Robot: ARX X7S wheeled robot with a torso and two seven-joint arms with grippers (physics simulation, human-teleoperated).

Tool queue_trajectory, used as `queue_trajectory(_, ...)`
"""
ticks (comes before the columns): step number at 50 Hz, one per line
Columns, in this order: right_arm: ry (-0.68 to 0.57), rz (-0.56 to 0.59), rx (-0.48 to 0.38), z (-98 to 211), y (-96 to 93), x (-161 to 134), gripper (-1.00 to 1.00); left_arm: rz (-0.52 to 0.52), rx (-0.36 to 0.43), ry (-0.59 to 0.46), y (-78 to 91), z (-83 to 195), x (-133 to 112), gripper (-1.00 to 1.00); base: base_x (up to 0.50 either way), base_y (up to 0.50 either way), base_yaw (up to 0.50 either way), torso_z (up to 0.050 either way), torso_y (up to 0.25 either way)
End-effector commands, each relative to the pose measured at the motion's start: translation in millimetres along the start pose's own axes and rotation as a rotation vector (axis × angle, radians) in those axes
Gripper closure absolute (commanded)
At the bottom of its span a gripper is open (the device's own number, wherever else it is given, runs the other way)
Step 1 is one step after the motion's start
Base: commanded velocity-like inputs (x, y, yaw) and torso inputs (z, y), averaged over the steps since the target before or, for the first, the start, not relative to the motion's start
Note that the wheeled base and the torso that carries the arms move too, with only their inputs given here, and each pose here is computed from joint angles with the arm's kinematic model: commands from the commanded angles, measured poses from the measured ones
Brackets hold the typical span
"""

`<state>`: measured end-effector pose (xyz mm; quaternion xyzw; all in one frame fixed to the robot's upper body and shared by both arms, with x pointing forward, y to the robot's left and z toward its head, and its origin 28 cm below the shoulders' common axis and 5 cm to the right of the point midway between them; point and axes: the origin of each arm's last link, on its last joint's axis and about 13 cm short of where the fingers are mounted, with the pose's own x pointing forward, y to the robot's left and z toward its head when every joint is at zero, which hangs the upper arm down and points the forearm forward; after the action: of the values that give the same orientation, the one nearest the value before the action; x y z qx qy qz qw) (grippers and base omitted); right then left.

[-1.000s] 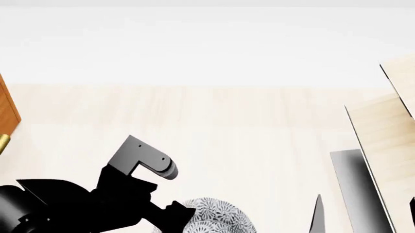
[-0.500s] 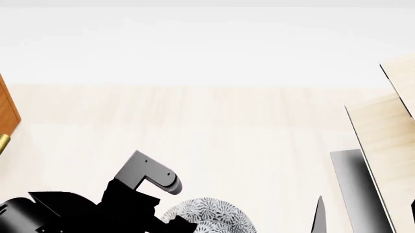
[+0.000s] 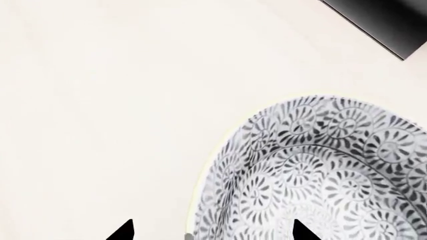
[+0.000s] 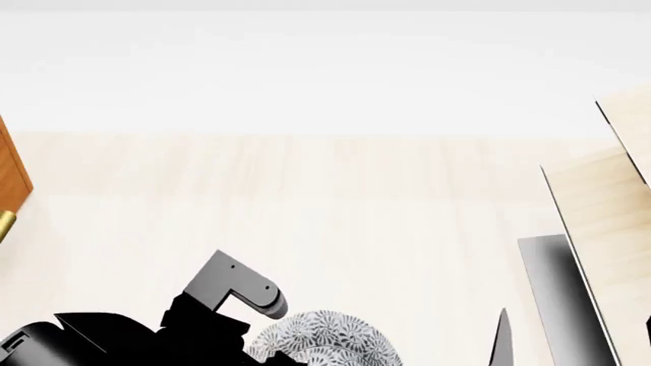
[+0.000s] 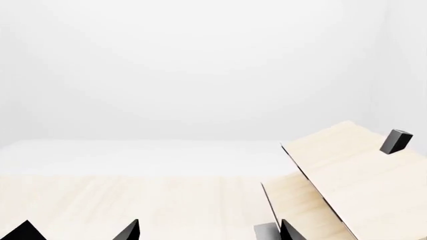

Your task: Close the top drawer of the cabinet and put the bowl on top of it.

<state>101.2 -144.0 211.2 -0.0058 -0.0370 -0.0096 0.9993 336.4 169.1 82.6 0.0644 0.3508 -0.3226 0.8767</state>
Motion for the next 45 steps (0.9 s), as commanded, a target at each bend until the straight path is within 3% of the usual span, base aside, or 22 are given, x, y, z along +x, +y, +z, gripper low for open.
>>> queue_trajectory(1,-0.001,-0.002,0.002,0.0,-0.4,-0.4,-1.0,0.049,-0.006,0.006,2.9,-3.5,5.6,1.0,0.0,0.0,0.0,0.0,0.0)
queue_trajectory(31,-0.003,-0.001,0.007,-0.1,-0.9,-0.4,-1.0,0.028,-0.016,-0.008,2.3,-3.6,-1.6,1.0,0.0,0.0,0.0,0.0,0.0)
queue_trajectory(45,-0.003,-0.002,0.009,-0.2,-1.4,-0.8,-1.0,0.052,-0.021,-0.063,3.7,8.9,-13.6,1.0,0.0,0.0,0.0,0.0,0.0)
